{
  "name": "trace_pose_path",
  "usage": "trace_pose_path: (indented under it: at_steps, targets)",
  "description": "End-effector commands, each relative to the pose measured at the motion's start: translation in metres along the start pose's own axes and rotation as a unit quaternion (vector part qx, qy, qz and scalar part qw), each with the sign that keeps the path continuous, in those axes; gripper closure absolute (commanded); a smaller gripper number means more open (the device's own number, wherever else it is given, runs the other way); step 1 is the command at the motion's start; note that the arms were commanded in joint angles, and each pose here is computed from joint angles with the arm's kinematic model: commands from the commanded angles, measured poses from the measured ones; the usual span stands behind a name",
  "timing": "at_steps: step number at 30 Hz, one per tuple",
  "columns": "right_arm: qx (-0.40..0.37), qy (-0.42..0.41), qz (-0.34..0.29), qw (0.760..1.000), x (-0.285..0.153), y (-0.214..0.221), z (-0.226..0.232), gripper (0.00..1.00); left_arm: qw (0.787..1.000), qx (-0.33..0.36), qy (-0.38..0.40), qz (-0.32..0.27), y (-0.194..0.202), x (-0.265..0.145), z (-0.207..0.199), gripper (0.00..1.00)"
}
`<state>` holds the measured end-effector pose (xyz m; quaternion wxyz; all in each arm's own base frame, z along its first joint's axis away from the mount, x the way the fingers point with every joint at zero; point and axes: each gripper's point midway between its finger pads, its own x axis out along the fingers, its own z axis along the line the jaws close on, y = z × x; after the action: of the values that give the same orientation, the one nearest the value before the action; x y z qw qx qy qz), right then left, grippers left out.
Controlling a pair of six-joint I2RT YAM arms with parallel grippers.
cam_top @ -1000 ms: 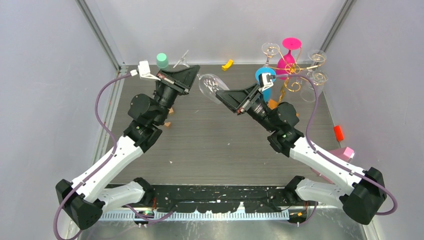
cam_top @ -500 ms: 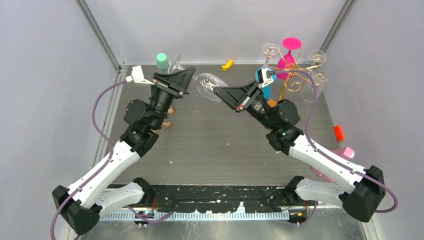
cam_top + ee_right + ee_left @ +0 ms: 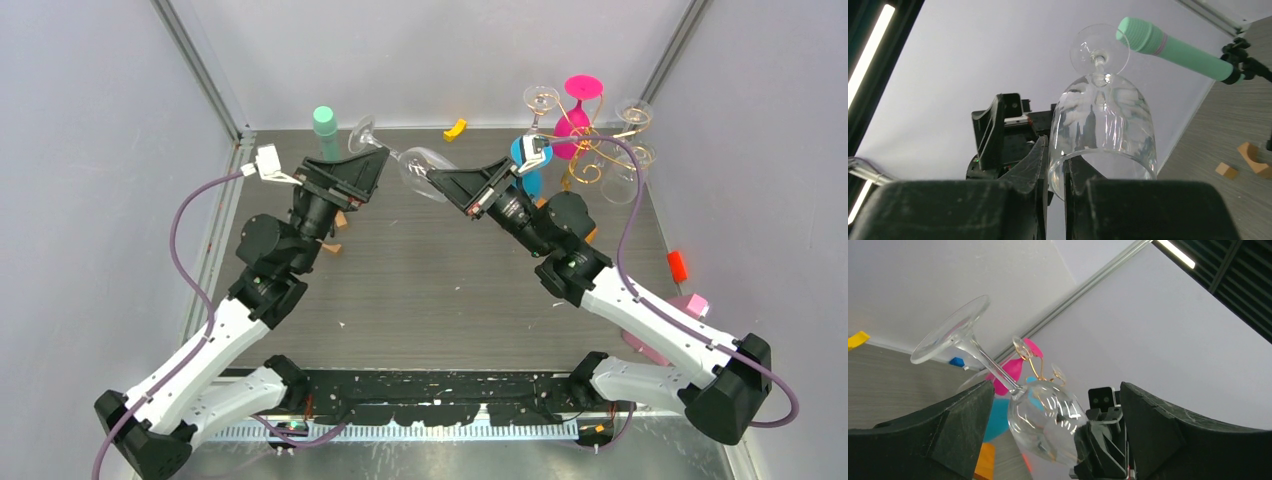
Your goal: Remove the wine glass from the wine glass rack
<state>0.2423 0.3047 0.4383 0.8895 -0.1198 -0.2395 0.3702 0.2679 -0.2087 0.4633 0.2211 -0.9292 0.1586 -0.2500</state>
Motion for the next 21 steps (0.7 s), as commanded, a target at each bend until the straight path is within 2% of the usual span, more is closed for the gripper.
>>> trace_pose_path:
  at_steps: [1, 7, 13, 16, 21]
  targets:
    - [-0.034, -0.016, -0.060, 0.998, 0.001, -0.033, 0.033, 1.00, 0.999, 0.039, -0.008, 0.008, -0.002, -0.017, 0.005, 0.00]
    - [-0.054, 0.037, -0.081, 0.995, 0.007, -0.042, 0.014, 1.00, 0.991, 0.103, -0.070, 0.042, 0.010, -0.049, 0.046, 0.00]
    - [-0.099, 0.131, -0.079, 0.983, 0.003, -0.047, -0.015, 1.00, 0.958, 0.197, -0.192, 0.081, 0.022, -0.095, 0.122, 0.00]
    - [-0.124, 0.178, -0.075, 0.973, 0.001, -0.052, -0.025, 1.00, 0.949, 0.221, -0.203, 0.097, 0.027, -0.111, 0.137, 0.00]
    - [-0.156, 0.278, -0.035, 0.947, -0.008, -0.046, -0.055, 1.00, 0.927, 0.272, -0.223, 0.129, 0.025, -0.125, 0.146, 0.00]
